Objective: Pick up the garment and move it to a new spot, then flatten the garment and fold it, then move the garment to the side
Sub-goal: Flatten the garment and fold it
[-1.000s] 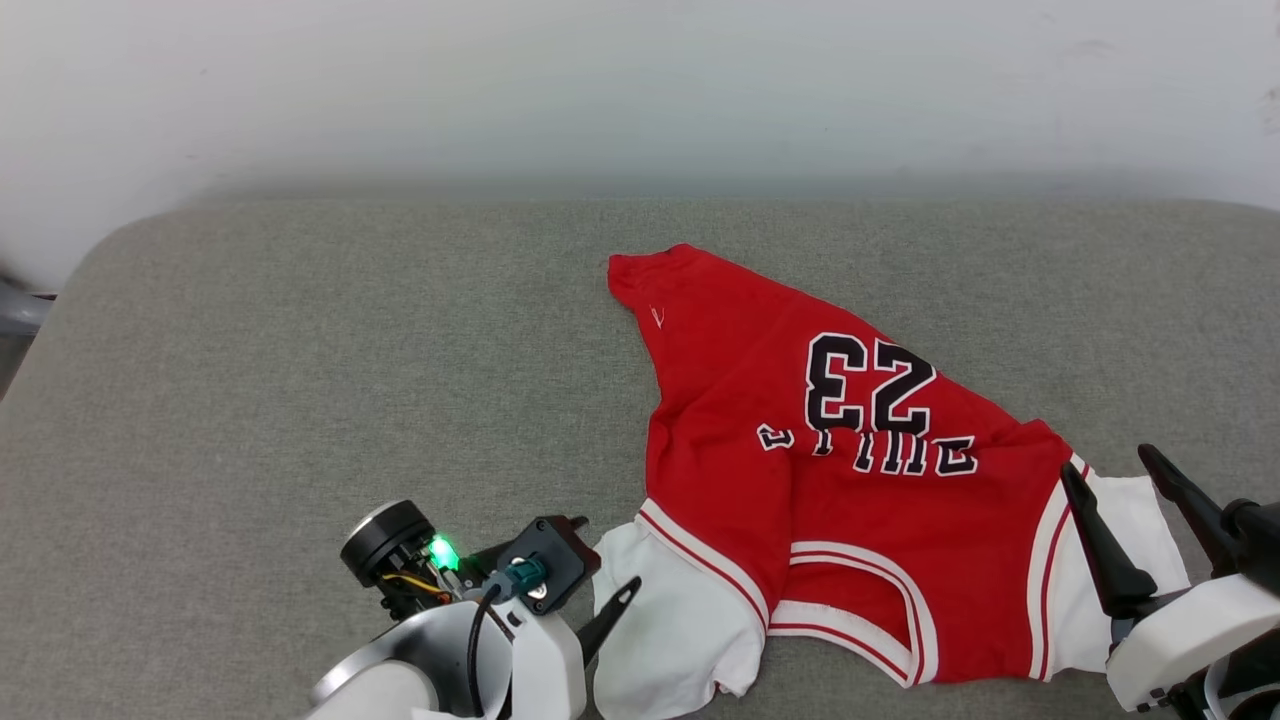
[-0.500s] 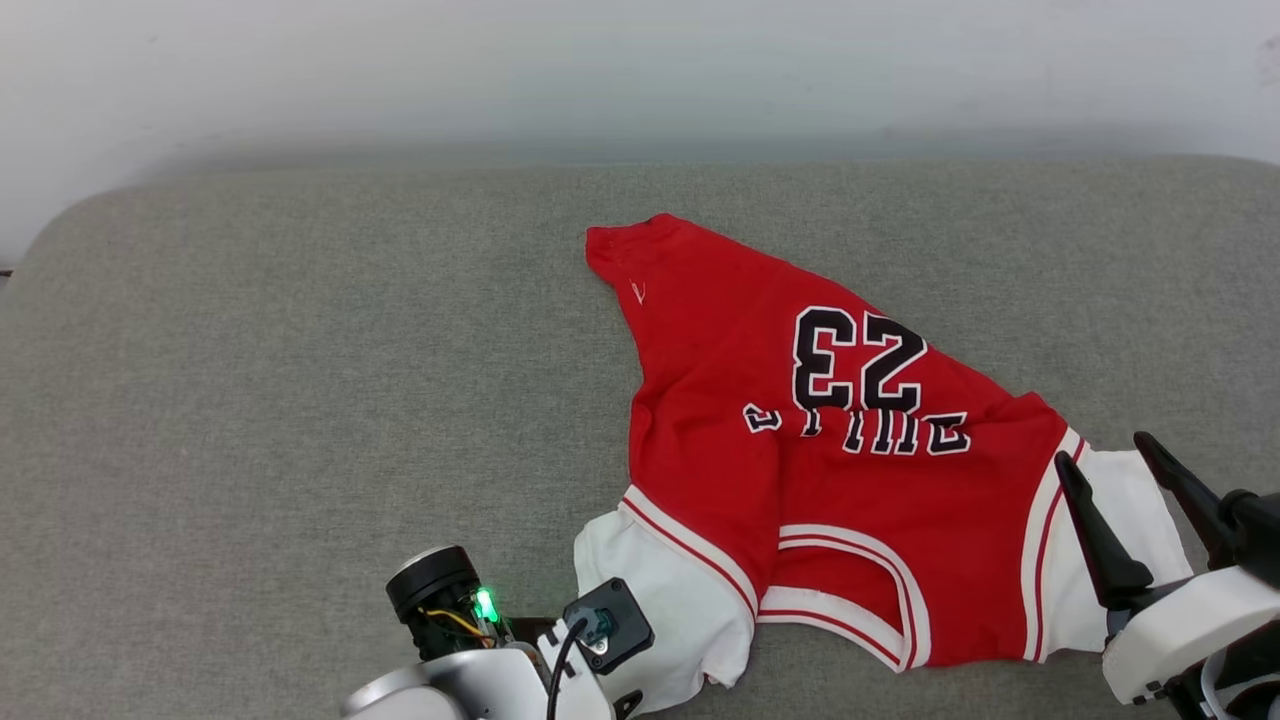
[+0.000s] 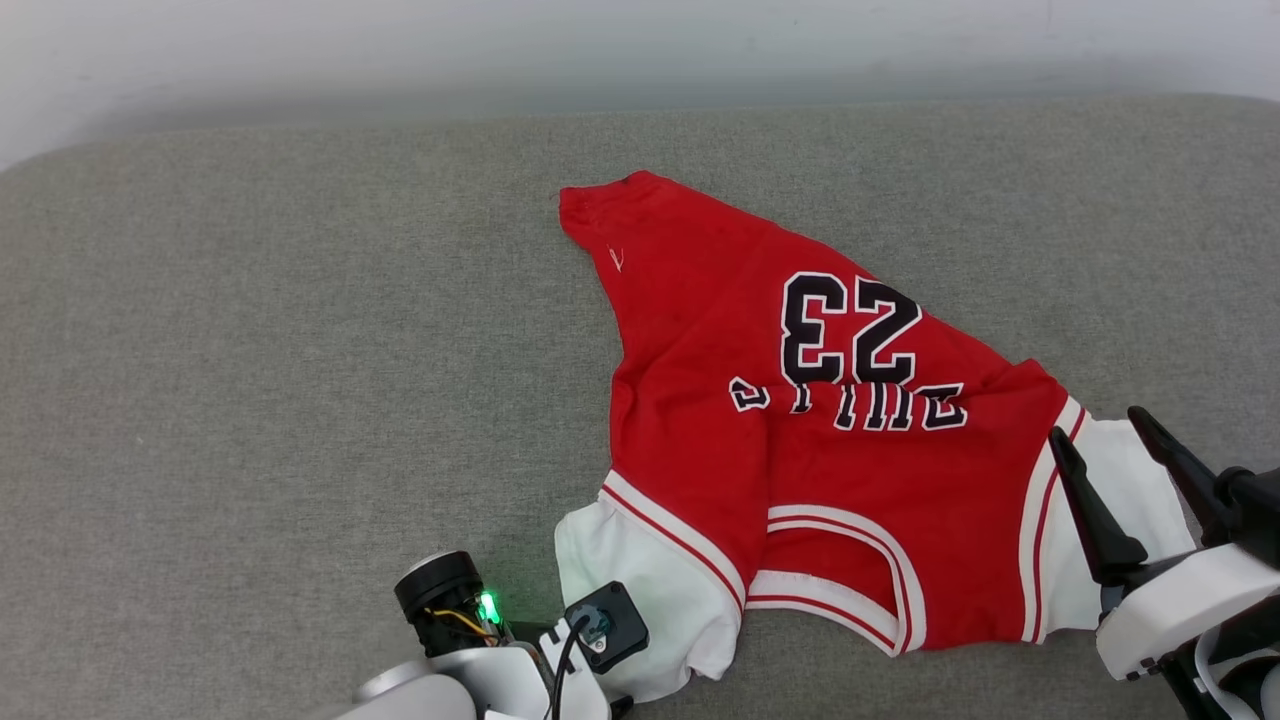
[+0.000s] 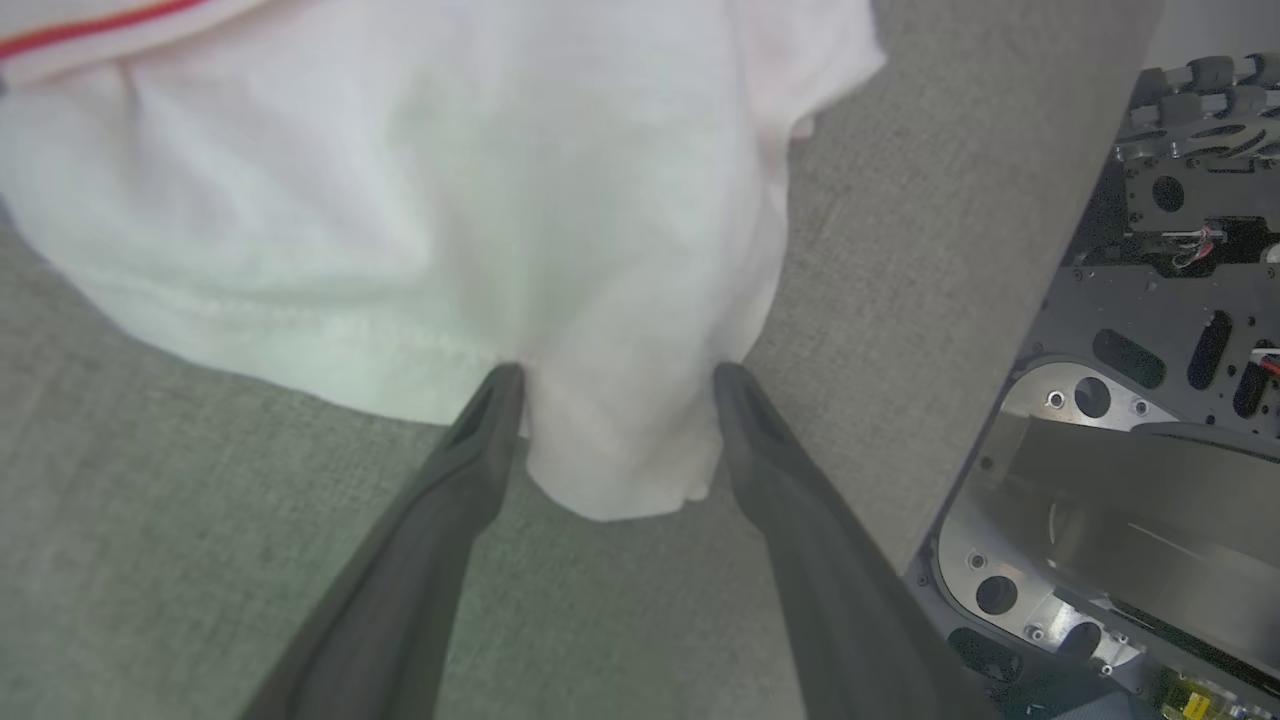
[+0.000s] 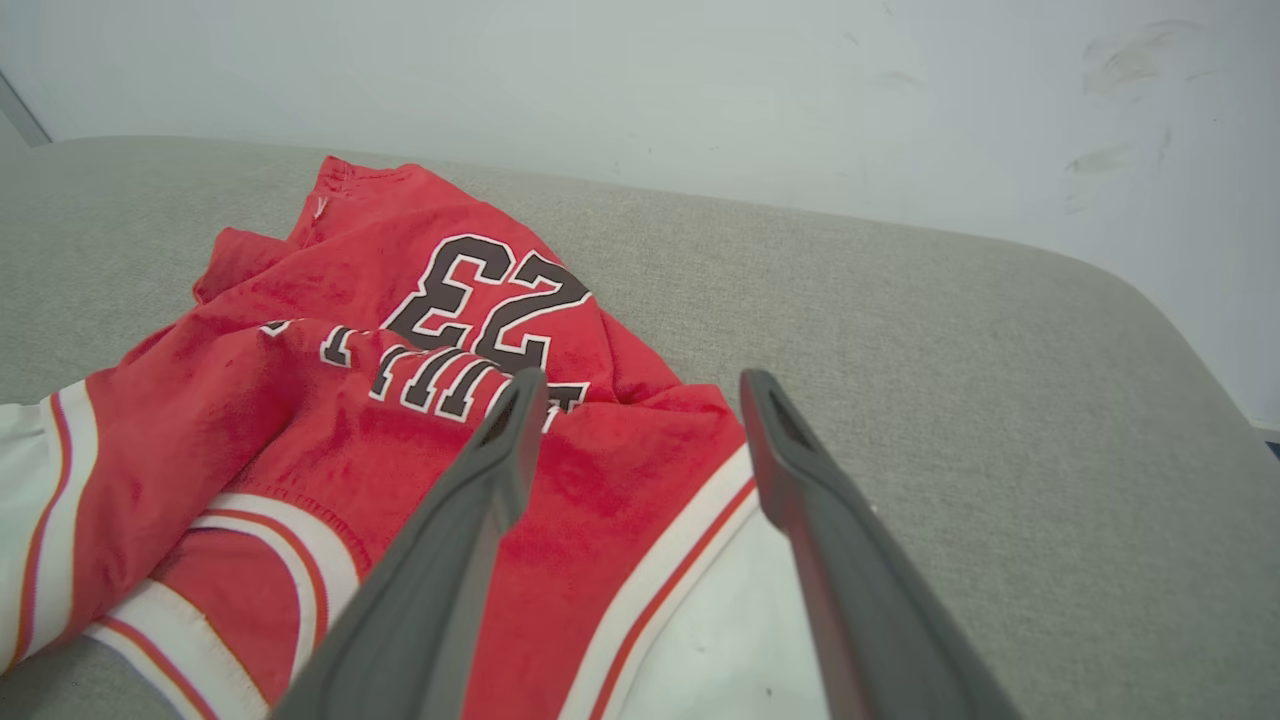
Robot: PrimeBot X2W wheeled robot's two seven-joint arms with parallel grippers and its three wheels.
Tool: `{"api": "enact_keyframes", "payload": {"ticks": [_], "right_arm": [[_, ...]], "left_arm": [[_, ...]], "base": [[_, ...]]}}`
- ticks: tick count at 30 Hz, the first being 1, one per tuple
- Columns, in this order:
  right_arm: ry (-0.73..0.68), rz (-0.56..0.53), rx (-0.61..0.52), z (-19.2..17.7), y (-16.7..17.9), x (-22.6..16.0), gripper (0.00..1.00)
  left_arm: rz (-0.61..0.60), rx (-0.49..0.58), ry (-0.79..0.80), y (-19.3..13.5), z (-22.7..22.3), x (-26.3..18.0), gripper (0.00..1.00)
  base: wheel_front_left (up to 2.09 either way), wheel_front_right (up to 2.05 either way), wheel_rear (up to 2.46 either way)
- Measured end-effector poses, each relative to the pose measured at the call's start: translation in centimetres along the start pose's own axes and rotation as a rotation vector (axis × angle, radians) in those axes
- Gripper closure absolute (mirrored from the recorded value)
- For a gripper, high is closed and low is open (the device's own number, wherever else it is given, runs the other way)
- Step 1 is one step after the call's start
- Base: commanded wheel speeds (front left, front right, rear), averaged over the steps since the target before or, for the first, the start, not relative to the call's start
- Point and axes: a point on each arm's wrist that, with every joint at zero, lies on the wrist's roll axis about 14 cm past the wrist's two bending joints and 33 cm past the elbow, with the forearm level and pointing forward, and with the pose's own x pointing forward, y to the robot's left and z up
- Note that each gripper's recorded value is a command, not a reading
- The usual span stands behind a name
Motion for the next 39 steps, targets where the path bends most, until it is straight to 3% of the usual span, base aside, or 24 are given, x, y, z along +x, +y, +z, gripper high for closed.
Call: {"api": "enact_keyframes", "payload": {"ticks": [2,3,4,5,13,25,33,39], "right_arm": [[0.003,-0.002,0.0,-0.1,-0.1,0.1,0.0],[0.003,-0.002,-0.001,-0.1,-0.2,0.2,0.0],[0.0,-0.002,0.0,0.0,-0.3,0.3,0.0],[0.0,-0.002,0.0,0.0,-0.3,0.3,0.0],[-0.023,0.003,0.003,0.5,-0.2,0.1,0.0],[-0.017,0.012,0.008,0.2,-0.2,-0.3,0.0],[0.02,-0.007,0.006,-1.0,-1.1,-0.4,0.0],[0.04,-0.02,0.004,-1.6,-1.5,-0.8,0.0]], "left_arm": [[0.002,0.015,0.007,0.2,-0.2,0.3,0.0],[0.002,0.017,0.004,0.2,-0.2,0.4,0.42],[0.002,0.014,0.0,0.3,-0.2,0.4,0.56],[0.005,0.015,-0.002,0.4,-0.2,0.5,1.0],[0.11,-0.014,-0.07,2.4,0.4,-1.1,1.0],[0.444,-0.136,-0.051,10.9,-3.8,-7.9,1.0],[0.537,-0.234,-0.005,13.5,-6.6,-9.7,1.0],[0.531,-0.305,0.023,13.2,-8.5,-9.0,1.0]], "base": [[0.0,0.0,0.0],[0.0,0.0,0.0],[0.0,0.0,0.0],[0.0,0.0,0.0],[0.0,0.0,0.0],[0.0,0.0,0.0],[0.0,0.0,0.0],[0.0,0.0,0.0]]}}
